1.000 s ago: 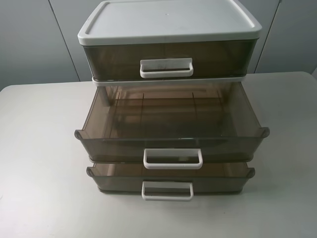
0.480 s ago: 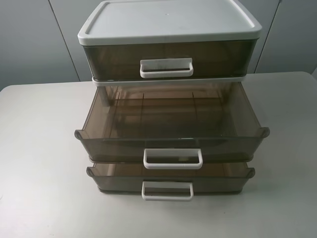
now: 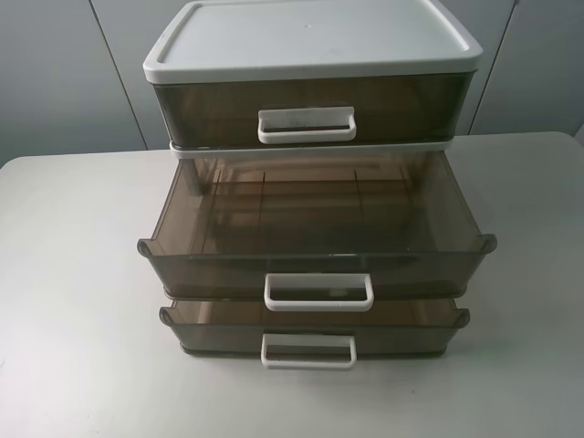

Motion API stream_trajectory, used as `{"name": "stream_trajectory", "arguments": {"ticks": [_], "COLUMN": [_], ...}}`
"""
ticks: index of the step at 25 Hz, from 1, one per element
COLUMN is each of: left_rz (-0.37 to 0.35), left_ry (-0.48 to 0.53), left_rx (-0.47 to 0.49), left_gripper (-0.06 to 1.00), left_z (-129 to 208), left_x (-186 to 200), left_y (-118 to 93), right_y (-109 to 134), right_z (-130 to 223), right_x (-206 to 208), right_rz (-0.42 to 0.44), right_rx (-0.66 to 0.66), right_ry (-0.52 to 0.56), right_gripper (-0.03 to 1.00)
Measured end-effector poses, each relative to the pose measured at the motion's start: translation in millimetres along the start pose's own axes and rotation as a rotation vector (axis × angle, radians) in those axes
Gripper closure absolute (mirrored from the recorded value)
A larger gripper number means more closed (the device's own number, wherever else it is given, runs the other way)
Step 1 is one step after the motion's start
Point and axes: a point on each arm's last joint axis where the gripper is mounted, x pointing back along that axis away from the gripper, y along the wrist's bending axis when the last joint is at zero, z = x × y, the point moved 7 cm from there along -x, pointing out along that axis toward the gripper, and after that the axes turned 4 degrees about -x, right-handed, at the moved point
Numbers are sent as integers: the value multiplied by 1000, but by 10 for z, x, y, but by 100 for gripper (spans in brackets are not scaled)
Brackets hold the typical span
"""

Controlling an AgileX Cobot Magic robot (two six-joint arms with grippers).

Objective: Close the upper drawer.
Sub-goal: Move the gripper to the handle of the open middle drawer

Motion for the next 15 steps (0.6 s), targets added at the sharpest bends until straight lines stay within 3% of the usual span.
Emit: {"name": "stream_trajectory", "arguments": {"ticks": [10,15], "left_rz": [0,0], "left_ry": [0,0], "left_rx": [0,0], "left_gripper": [20,20], "left_z": [0,0], "left_x": [0,0], "left_y": [0,0], "right_y": [4,80], "right_z": [0,-41], "right_x": [0,-20], "right_rz": [-2,-43], "right_rx": [-1,-25], "right_ry": [0,39], "right_gripper": [29,29]}}
